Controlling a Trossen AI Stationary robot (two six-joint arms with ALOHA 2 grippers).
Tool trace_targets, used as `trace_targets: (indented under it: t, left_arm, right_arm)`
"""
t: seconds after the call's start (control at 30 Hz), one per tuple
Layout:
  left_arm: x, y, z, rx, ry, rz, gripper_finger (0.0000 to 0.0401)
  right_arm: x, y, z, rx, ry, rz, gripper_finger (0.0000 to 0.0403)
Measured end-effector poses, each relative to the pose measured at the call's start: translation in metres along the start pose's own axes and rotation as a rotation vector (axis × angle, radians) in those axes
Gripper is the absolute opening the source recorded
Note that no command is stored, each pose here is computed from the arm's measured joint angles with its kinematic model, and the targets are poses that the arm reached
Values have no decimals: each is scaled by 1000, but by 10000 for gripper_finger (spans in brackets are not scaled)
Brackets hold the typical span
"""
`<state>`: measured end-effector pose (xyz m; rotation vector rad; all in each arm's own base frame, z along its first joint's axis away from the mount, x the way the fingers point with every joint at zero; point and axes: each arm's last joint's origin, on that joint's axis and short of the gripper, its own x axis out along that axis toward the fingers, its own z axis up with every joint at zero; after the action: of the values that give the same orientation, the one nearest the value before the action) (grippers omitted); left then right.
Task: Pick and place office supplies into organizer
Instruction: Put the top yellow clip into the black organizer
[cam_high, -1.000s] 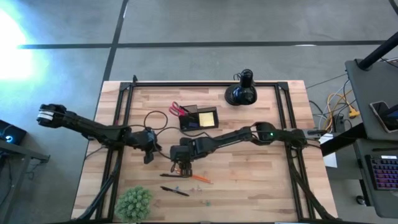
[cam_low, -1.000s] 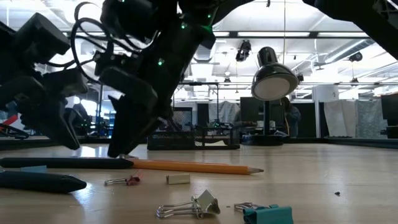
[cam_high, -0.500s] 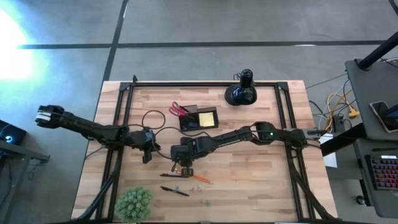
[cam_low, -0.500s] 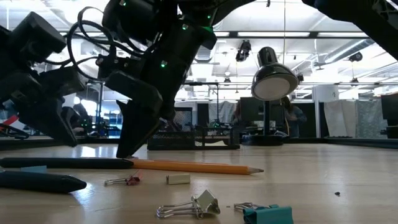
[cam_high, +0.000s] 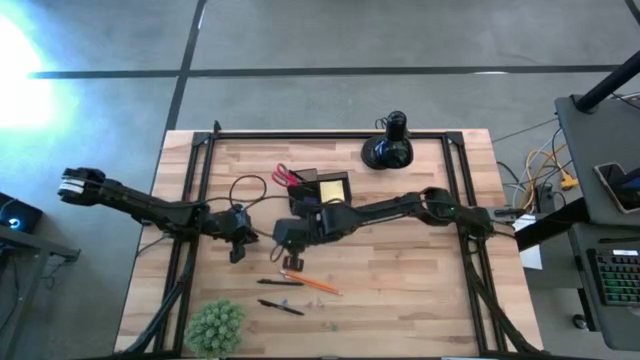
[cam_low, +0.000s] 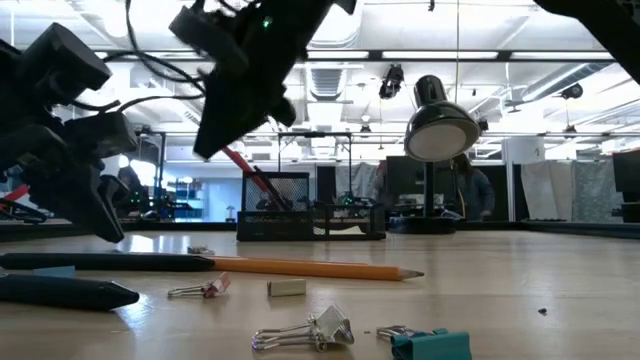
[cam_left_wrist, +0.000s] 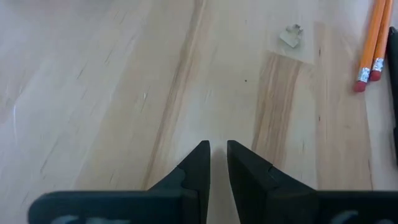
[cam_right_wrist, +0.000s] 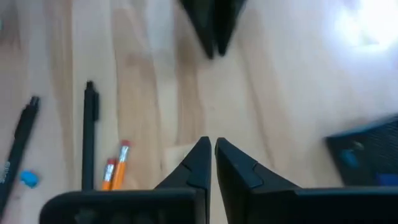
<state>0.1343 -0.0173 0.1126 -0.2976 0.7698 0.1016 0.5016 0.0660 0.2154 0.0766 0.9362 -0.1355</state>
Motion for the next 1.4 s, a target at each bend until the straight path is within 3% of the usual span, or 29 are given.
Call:
trace_targets:
  t: [0.17,0.27,0.4,0.5,0.63,0.73,0.9,1.03,1.13,1.2,1.27,1.33,1.4]
  left_arm:
    - [1,-3,8,-5,-32,-7,40]
    - [3,0,6,8,-21,78,40]
    - [4,7,-9,19,91,172,40]
    - [4,4,-7,9,66,86,40]
    - [2,3,-3,-169,-124,-8,40]
    - [-1,1,5,-252,-304,-66,40]
    - [0,4,0,-257,-278,-5,40]
    - [-1,6,1,-449,-307,8,40]
    - [-4,2,5,-551,-280,-49,37]
    - [-11,-7,20,-512,-264,-80,26]
    - [-22,-14,40,-377,-244,-55,11]
    - [-36,-18,60,-222,-194,27,3]
    - [-50,-17,76,-142,-168,138,4]
  right_arm:
    - [-8,-5,-7,25,87,-47,16]
    - [-11,-7,-13,69,147,-76,16]
    - [-10,-1,-11,21,115,-53,17]
    - [-10,1,-13,4,120,-50,24]
    - [-13,-1,-21,47,210,-68,64]
    - [-25,0,-18,15,197,-69,105]
    - [-50,8,-10,-56,112,-72,165]
    - [-47,15,-12,-95,75,-63,194]
    - [-33,17,-19,-82,68,-41,205]
    - [-28,17,-25,-68,93,-30,207]
    - [-25,14,-31,-40,116,-37,207]
    - [-25,12,-35,-29,138,-45,208]
    - [-31,12,-32,-30,116,-41,208]
